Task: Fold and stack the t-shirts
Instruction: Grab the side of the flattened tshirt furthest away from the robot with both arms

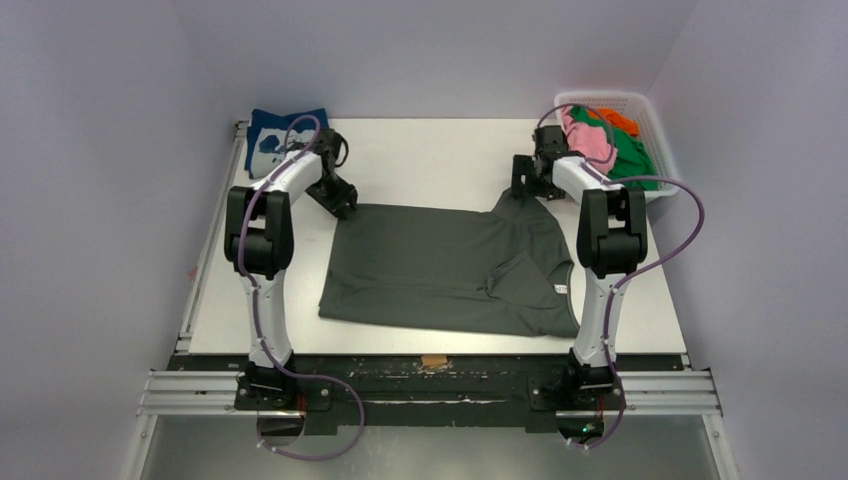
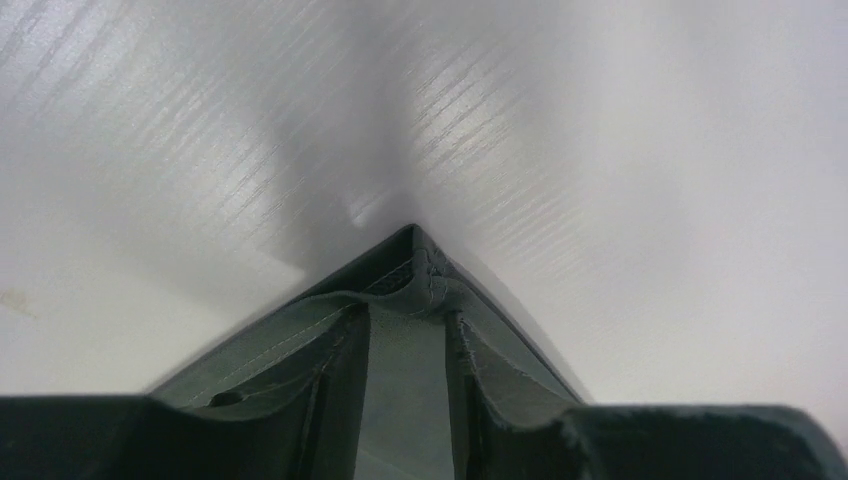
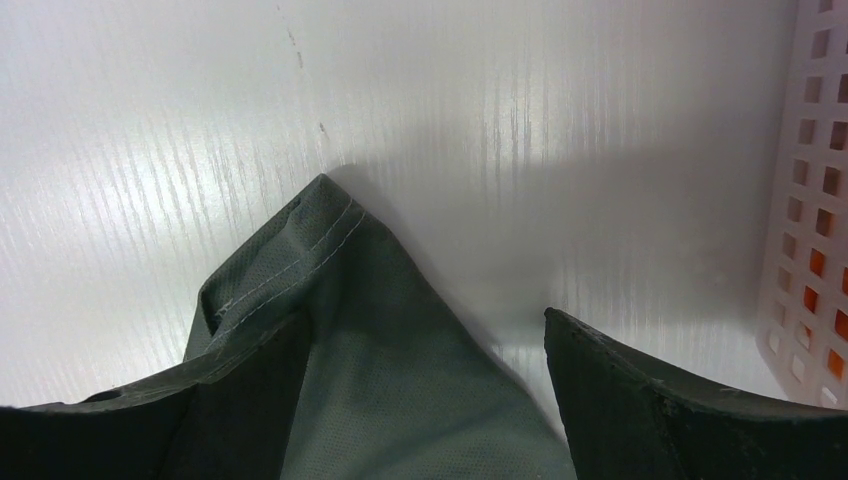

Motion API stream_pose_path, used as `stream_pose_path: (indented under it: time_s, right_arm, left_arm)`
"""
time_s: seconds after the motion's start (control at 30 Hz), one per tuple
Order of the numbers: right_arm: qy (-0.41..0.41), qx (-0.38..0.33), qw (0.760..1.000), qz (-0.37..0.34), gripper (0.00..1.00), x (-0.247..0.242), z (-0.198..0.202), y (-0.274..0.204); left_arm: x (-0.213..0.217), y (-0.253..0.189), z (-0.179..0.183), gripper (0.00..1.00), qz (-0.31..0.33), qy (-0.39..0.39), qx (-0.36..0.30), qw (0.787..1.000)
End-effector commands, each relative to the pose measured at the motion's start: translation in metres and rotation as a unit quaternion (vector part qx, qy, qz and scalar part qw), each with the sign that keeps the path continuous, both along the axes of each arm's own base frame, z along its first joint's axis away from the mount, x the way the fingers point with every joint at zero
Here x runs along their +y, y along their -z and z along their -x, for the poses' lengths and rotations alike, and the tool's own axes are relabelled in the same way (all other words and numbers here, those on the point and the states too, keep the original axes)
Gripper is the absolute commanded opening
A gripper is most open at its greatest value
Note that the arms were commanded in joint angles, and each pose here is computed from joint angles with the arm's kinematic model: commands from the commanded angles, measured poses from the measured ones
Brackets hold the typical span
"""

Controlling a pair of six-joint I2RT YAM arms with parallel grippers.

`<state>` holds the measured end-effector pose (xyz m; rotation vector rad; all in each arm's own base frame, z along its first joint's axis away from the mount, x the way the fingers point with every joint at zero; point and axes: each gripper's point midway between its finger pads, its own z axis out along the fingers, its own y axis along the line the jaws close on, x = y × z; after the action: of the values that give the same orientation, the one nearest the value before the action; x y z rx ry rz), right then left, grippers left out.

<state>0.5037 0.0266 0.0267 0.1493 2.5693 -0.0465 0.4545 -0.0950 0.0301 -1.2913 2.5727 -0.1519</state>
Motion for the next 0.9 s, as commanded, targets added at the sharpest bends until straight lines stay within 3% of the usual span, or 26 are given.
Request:
stream_pose_path:
  time_s: [0.0,0.33,0.57,0.87]
  right_arm:
    - [-0.015,-0.046,0.999,-0.006,0.84,0.001,-0.007,-0.040]
    - [-0.023,-0.081,0.996,-0.013,0.84,0.004,-0.014,-0.066]
    - [-0.030,-0.121,0.992,-0.013,0.84,0.008,-0.037,-0.087]
    - [-0.057,-0.136,0.989,-0.006,0.82,0.024,-0.080,-0.078]
  left_arm:
    - [0.001,0.001,-0.015,0.30,-0.008,-0.045,-0.008,0.999]
    - [-0.004,0.007,-0.010,0.00,0.000,-0.020,0.014,1.000]
    - [-0.006,-0.010,-0.005,0.00,0.006,0.017,-0.014,1.000]
    - [-0.008,-0.017,0.005,0.00,0.016,0.034,-0.041,0.998]
